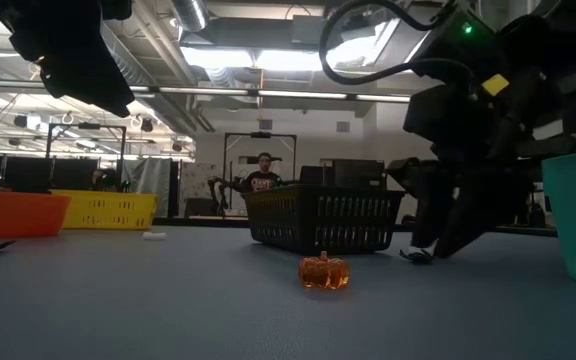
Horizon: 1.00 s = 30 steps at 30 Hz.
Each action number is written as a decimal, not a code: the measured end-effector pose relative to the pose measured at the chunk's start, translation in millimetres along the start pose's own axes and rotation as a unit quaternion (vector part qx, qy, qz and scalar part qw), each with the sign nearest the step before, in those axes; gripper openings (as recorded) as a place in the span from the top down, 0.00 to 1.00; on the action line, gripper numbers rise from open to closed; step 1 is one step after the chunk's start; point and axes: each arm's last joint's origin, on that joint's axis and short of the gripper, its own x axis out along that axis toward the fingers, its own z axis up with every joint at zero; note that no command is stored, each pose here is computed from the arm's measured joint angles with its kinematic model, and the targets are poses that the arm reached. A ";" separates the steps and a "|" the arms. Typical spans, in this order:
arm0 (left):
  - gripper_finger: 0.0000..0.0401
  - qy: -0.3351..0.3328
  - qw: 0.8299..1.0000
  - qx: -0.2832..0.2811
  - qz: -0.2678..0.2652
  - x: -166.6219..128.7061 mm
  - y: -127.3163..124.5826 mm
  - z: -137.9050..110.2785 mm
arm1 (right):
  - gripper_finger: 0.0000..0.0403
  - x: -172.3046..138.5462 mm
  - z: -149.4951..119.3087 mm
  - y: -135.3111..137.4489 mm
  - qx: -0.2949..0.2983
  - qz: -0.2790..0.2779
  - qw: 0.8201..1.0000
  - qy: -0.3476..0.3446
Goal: Sort Halloween decoration
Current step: Put the white bone toy into the green bin
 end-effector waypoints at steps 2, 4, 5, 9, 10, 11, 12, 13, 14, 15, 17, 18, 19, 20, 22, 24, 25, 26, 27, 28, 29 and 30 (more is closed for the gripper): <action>0.57 0.000 1.000 0.000 0.000 0.0 0.0 0.0 | 0.74 0.0 0.0 0.1 0.000 0.000 1.000 0.000; 0.57 0.000 1.000 0.000 0.000 0.0 0.0 0.0 | 0.79 0.1 0.0 0.1 0.001 0.001 1.000 0.000; 0.57 0.000 1.000 0.000 0.000 0.0 0.0 0.0 | 0.81 0.1 0.1 0.1 0.001 0.000 1.000 0.000; 0.57 0.000 1.000 0.000 0.000 0.0 0.0 0.0 | 0.90 0.2 0.1 0.0 0.001 -0.001 1.000 -0.001; 0.57 0.000 1.000 0.000 0.000 0.0 0.0 0.0 | 0.92 0.2 0.1 0.0 0.001 -0.001 1.000 0.000; 0.57 0.000 1.000 0.000 0.000 0.0 0.0 0.0 | 0.93 0.2 0.1 -0.1 0.001 -0.001 1.000 0.000; 0.57 0.000 1.000 0.000 0.000 0.0 0.0 0.0 | 0.95 0.2 0.1 -0.1 0.001 -0.001 1.000 0.000; 0.57 0.000 1.000 0.000 0.000 0.0 0.0 0.0 | 0.96 0.2 0.0 -0.2 0.001 -0.001 1.000 0.000; 0.57 0.000 1.000 0.000 0.000 0.0 0.0 0.0 | 0.96 0.1 0.1 -0.2 0.001 -0.001 1.000 0.000; 0.57 0.000 1.000 0.000 0.000 0.0 0.0 0.0 | 0.97 0.1 0.1 -0.2 0.001 -0.001 1.000 0.000; 0.57 0.000 1.000 0.000 0.000 0.0 0.0 0.0 | 0.97 0.1 0.1 -0.2 0.001 -0.001 1.000 0.000; 0.57 0.000 1.000 0.000 0.000 0.0 0.0 0.0 | 0.96 0.1 0.1 -0.2 0.001 -0.002 1.000 0.000; 0.57 0.000 1.000 0.000 0.000 0.0 0.1 0.0 | 0.96 0.1 0.0 -0.2 0.001 -0.002 1.000 0.000; 0.57 0.000 1.000 0.000 0.000 0.0 0.0 0.0 | 0.95 0.1 0.0 -0.2 0.001 -0.001 1.000 0.000; 0.57 0.000 1.000 0.000 0.000 0.0 0.0 0.0 | 0.94 0.1 0.0 -0.2 0.001 -0.001 1.000 0.000; 0.57 0.000 1.000 0.000 0.000 0.0 0.0 0.0 | 0.94 0.1 0.1 -0.2 0.001 -0.001 1.000 0.000; 0.57 0.000 1.000 0.000 0.000 0.0 0.0 0.0 | 0.94 0.0 0.2 -0.2 0.001 -0.001 1.000 0.000; 0.57 0.000 1.000 0.000 0.000 0.0 0.0 0.0 | 0.94 0.0 0.3 -0.2 0.001 -0.001 1.000 0.000; 0.57 0.000 1.000 0.000 0.000 0.0 0.0 0.0 | 0.94 0.0 0.3 -0.2 0.001 -0.001 1.000 0.000; 0.57 0.000 1.000 0.000 0.000 0.0 0.0 0.0 | 0.94 0.0 0.2 -0.2 0.001 0.001 1.000 0.000; 0.57 0.000 1.000 0.000 0.000 0.0 0.0 0.0 | 0.94 -0.5 0.4 0.0 0.001 0.004 1.000 -0.001; 0.57 0.000 1.000 0.000 0.000 0.0 0.0 0.0 | 0.94 -1.6 0.6 0.3 0.002 0.009 1.000 -0.001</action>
